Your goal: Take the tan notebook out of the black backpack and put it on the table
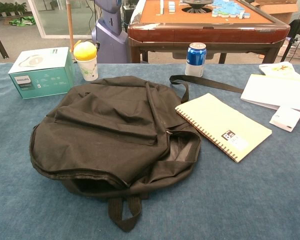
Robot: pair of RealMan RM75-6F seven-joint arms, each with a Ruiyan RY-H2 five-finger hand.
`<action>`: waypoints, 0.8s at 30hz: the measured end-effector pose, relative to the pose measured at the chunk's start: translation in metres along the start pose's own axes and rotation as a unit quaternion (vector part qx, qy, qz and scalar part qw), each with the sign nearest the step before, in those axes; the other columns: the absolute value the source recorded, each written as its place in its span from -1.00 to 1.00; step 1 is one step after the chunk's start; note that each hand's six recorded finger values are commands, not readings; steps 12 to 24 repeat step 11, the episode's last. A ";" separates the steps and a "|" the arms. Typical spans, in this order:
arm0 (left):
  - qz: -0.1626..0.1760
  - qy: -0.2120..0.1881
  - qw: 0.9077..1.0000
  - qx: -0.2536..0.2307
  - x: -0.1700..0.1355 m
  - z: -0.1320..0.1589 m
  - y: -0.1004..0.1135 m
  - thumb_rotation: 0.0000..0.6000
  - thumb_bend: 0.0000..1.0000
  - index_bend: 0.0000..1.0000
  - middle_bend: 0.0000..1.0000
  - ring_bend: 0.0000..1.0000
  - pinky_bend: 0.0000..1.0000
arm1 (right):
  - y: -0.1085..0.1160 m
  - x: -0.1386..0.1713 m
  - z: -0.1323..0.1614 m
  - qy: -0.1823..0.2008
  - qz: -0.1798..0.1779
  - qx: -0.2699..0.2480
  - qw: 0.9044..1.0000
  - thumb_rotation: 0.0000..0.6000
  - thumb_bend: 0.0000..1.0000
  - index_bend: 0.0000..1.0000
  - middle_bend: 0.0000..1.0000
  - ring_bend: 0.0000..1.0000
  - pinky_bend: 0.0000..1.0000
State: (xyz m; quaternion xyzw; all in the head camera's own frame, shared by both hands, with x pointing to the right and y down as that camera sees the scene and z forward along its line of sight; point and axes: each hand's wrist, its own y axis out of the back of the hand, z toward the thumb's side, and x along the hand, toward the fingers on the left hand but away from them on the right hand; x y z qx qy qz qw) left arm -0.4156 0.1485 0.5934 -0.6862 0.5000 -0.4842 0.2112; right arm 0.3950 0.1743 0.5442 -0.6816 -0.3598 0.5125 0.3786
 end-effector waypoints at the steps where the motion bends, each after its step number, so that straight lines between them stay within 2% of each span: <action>1: 0.010 0.001 1.000 0.015 -0.004 -0.005 0.003 1.00 -0.53 -0.81 -1.00 -1.00 -1.00 | -0.001 0.003 -0.001 -0.001 -0.001 -0.001 1.000 1.00 0.12 -0.02 -0.14 -0.23 -0.10; 9: 0.038 0.019 0.996 0.075 -0.046 -0.030 0.007 1.00 -0.53 -0.77 -1.00 -1.00 -1.00 | -0.010 0.031 -0.009 -0.025 -0.006 -0.010 1.000 1.00 0.12 -0.02 -0.13 -0.22 -0.10; 11: 0.035 0.025 0.995 0.089 -0.060 -0.035 0.005 1.00 -0.53 -0.77 -1.00 -1.00 -1.00 | -0.014 0.037 -0.011 -0.032 -0.008 -0.012 0.999 1.00 0.12 -0.03 -0.20 -0.30 -0.13; 24: 0.035 0.025 0.995 0.089 -0.060 -0.035 0.005 1.00 -0.53 -0.77 -1.00 -1.00 -1.00 | -0.014 0.037 -0.011 -0.032 -0.008 -0.012 0.999 1.00 0.12 -0.03 -0.20 -0.30 -0.13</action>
